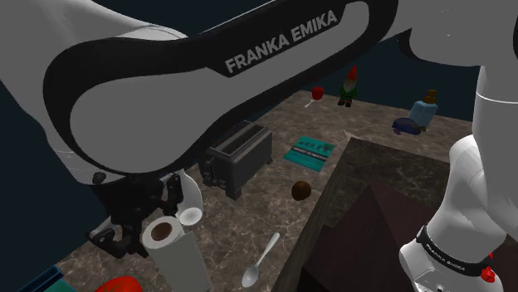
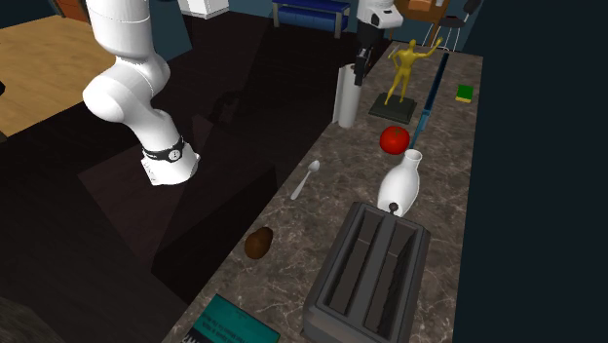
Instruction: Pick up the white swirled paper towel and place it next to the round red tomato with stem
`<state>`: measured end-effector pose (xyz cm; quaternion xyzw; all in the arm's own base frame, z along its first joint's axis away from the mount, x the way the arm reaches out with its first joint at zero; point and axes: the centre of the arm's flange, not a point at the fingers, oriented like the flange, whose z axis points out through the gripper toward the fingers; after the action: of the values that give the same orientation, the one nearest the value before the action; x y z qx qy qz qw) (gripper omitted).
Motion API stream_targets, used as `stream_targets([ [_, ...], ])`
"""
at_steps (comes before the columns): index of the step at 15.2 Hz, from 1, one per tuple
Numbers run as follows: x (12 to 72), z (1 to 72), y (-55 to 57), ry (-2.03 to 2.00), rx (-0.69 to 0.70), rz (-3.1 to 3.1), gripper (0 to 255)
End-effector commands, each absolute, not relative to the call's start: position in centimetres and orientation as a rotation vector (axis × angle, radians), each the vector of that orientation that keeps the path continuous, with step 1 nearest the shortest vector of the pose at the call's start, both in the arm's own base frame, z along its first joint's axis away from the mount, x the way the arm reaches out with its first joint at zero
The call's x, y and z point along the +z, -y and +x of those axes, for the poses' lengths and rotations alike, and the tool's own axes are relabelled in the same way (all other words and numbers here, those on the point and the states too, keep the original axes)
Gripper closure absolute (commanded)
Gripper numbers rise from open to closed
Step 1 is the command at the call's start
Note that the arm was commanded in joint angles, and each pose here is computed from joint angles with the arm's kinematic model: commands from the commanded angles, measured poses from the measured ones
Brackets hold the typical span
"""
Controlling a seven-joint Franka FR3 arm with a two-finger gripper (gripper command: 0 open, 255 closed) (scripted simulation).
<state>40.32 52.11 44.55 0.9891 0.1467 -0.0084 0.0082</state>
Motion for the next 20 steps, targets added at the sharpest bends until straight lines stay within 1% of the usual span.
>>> stream_targets([
  [1, 43.6, 40.3, -52.2, -0.459, -0.026, 3.092, 255],
  [20, 33.6, 40.3, -52.2, -0.459, -0.026, 3.092, 255],
])
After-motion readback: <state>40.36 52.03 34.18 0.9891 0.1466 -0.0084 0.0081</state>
